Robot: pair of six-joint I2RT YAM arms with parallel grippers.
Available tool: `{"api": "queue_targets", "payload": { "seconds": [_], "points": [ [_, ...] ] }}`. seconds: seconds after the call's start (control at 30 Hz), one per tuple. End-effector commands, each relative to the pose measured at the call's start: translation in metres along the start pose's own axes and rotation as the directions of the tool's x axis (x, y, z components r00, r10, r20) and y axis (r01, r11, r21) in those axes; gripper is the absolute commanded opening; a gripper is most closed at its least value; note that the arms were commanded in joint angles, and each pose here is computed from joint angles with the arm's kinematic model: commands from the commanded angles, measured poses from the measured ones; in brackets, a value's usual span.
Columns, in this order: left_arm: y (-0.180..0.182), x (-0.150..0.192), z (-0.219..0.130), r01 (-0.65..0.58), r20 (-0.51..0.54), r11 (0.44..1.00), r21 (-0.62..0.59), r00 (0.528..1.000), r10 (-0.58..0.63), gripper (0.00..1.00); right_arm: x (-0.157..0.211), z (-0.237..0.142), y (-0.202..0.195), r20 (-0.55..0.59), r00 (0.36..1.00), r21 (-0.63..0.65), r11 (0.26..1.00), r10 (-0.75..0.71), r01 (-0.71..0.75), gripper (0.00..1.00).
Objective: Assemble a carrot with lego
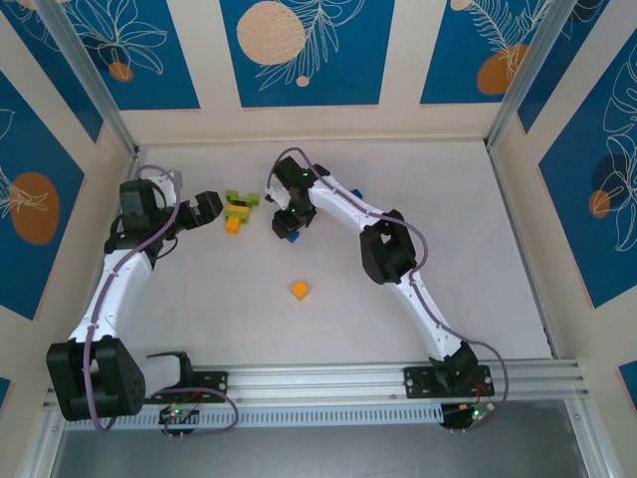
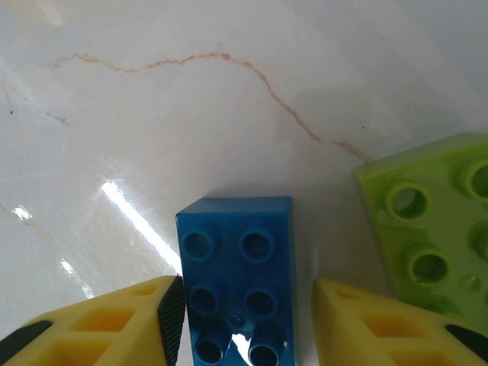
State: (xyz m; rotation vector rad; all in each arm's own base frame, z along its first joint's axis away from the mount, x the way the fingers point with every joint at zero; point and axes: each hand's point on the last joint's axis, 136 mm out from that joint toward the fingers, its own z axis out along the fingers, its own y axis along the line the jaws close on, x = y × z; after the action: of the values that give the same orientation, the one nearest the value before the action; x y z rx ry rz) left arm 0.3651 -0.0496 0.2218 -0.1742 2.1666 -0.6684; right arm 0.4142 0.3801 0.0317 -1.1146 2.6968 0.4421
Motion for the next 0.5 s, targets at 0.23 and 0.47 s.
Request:
{"api": "queue_targets", "payload": {
  "seconds": [0.23,0.47],
  "points": [
    [-0.009,-0.007,0.001,-0.022,0.010,0.999,0.036,1.000,0.022,1.00,0.019,0.016,0.006,-0.077,0.997,0.004,1.000,-0.016,0.016,0.42],
    [-0.008,-0.006,0.002,-0.021,0.007,0.999,0.037,1.000,0.021,1.00,0.019,0.007,0.011,-0.073,0.997,0.008,1.000,-0.016,0.017,0.37]
  ]
}}
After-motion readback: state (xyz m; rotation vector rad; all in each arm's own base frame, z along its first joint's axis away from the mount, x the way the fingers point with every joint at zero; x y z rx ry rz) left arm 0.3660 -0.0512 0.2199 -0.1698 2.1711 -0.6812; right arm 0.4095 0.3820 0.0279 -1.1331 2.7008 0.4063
